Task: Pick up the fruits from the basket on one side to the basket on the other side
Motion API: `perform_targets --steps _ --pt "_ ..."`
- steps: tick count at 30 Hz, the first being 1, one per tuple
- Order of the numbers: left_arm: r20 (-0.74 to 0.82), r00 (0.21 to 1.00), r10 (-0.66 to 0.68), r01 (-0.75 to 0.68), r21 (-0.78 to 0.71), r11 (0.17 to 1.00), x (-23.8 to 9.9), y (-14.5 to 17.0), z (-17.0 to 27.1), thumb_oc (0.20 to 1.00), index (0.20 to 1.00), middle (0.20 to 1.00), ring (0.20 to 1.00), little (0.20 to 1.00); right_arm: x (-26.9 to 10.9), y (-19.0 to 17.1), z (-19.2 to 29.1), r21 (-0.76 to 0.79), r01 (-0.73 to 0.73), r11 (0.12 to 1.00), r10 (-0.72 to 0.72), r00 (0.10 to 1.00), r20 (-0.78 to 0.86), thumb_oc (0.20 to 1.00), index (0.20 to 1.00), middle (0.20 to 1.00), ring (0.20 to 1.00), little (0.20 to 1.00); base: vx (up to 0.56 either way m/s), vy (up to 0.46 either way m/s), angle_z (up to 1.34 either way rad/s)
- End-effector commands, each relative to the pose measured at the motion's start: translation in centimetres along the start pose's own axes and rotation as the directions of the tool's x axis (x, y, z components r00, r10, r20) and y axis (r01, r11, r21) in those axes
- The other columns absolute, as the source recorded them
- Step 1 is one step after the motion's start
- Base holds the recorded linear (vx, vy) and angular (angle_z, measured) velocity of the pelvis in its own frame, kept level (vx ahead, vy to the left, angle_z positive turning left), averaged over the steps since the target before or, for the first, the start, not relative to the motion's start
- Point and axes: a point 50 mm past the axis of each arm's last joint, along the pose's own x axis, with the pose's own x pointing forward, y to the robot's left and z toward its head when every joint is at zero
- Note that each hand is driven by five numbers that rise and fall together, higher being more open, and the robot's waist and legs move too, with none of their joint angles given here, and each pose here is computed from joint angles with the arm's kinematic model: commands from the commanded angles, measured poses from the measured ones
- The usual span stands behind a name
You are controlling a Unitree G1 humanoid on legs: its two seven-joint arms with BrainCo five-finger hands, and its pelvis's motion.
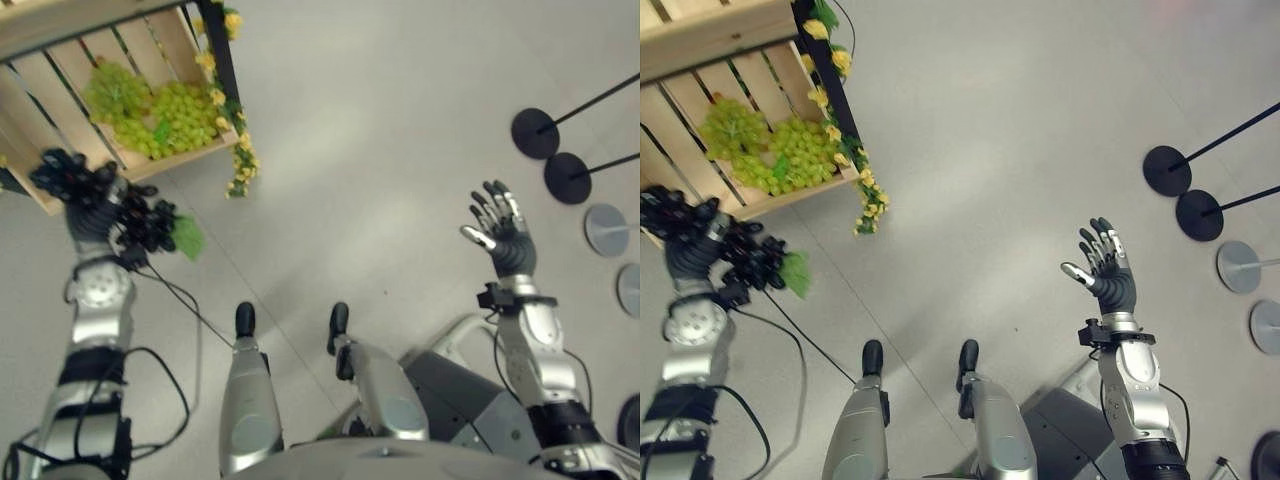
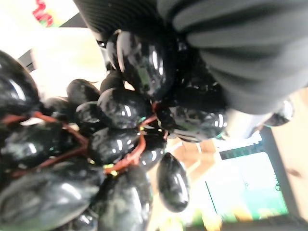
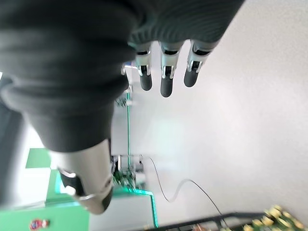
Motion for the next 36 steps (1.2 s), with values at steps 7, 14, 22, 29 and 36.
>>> perform_targets --steps 7,14,22,29,36 --pt "0.187 0.97 0.156 -0.148 -0.056 0.987 6.4 1.9 7.6 0.2 0.2 0.2 0.2 0.2 1.0 2.1 2.7 0.025 -0.128 0.991 0.123 0.981 0.15 1.0 1.0 1.0 1.0 1.0 -0.01 0.026 -0.08" --pt "0.266 0.941 0.208 -0.229 0.047 0.972 8.8 4.3 11.7 0.2 0.2 0.2 0.2 0.2 0.7 2.8 2.7 0.042 -0.175 0.984 0.167 0.975 0.149 1.0 1.0 1.0 1.0 1.0 0.01 -0.005 -0.09" --pt "0.322 0.913 0.25 -0.303 0.129 0.944 9.8 7.0 14.5 0.2 0.2 0.2 0.2 0.2 -0.1 2.2 3.0 0.042 -0.184 0.982 0.175 0.972 0.154 1.0 1.0 1.0 1.0 1.0 0.02 -0.003 -0.06" --pt "0.351 0.884 0.31 -0.372 0.124 0.92 10.0 9.4 16.1 0.2 0.2 0.2 0.2 0.2 -0.5 2.0 3.2 0.048 -0.189 0.981 0.18 0.972 0.153 1.0 1.0 1.0 1.0 1.0 0.03 0.005 -0.05" --pt "0.357 0.875 0.326 -0.39 0.121 0.913 9.9 10.2 16.1 0.2 0.2 0.2 0.2 0.2 -0.4 2.0 2.9 0.038 -0.202 0.979 0.195 0.971 0.138 1.0 1.0 1.0 1.0 1.0 0.04 0.039 -0.06"
